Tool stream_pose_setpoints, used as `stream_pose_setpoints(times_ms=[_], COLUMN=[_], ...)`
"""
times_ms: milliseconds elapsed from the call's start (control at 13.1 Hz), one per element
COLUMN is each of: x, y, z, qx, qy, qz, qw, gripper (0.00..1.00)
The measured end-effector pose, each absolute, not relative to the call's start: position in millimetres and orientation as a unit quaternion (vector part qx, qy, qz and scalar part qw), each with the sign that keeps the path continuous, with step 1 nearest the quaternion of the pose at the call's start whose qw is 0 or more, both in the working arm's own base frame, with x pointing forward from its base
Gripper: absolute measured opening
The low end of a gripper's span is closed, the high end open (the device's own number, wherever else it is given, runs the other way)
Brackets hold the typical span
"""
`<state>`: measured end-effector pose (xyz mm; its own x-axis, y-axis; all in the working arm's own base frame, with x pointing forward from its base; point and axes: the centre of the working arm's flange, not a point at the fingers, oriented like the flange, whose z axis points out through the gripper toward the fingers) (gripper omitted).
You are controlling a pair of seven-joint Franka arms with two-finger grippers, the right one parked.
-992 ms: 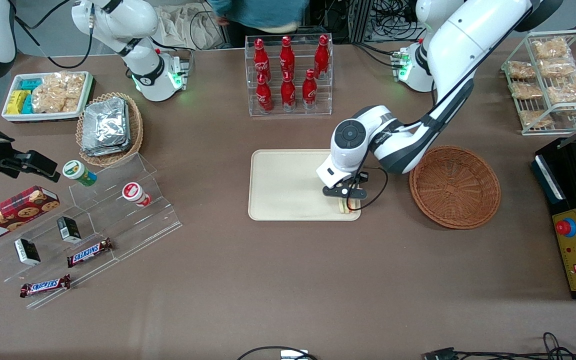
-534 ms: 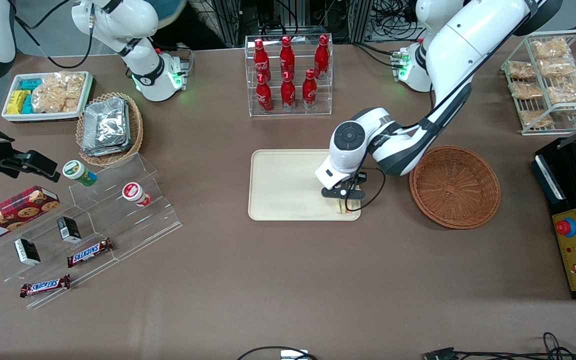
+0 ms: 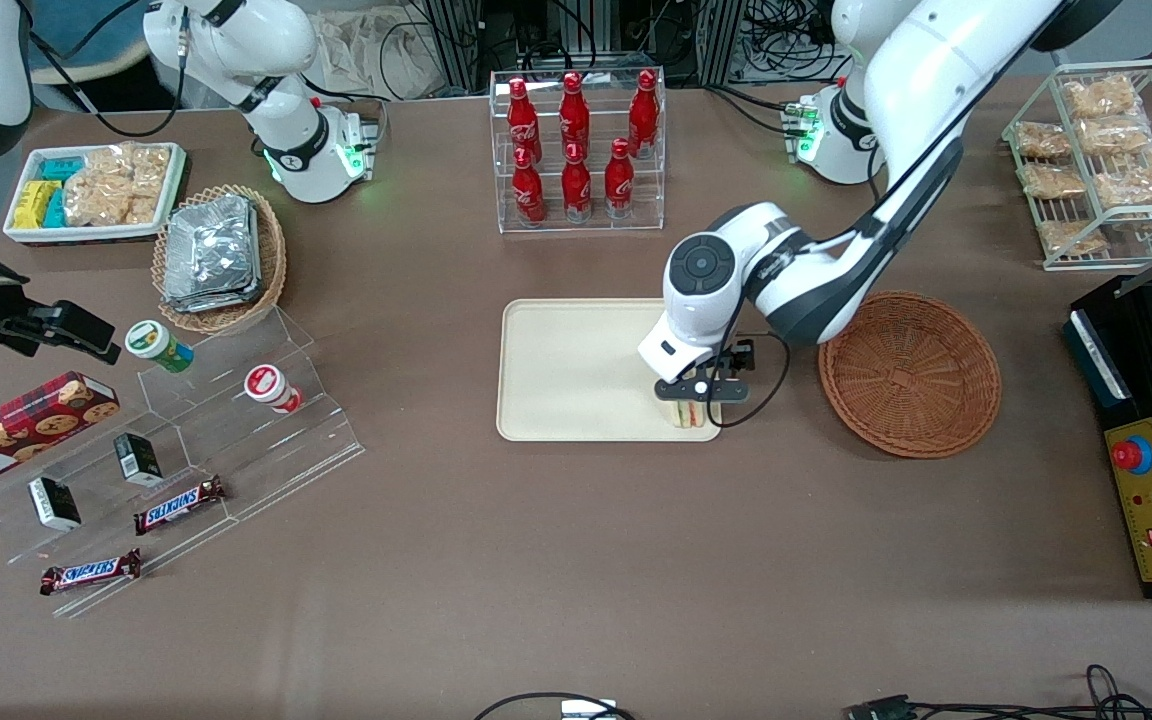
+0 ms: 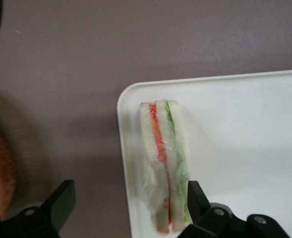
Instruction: Place sandwich from basket to tray
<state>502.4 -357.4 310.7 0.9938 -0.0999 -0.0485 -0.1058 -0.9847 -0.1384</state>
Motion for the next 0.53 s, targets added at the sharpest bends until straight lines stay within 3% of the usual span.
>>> stream_pose_setpoints(times_ms=[153, 534], x=[516.8, 559.5], y=[-334.5, -161.6], z=[364.4, 486.0], qx=[-0.996, -0.998], qy=[0.059, 0.047], qz=[0.034, 0.014], qw=[0.059, 0.044], gripper=[1.00, 1.00])
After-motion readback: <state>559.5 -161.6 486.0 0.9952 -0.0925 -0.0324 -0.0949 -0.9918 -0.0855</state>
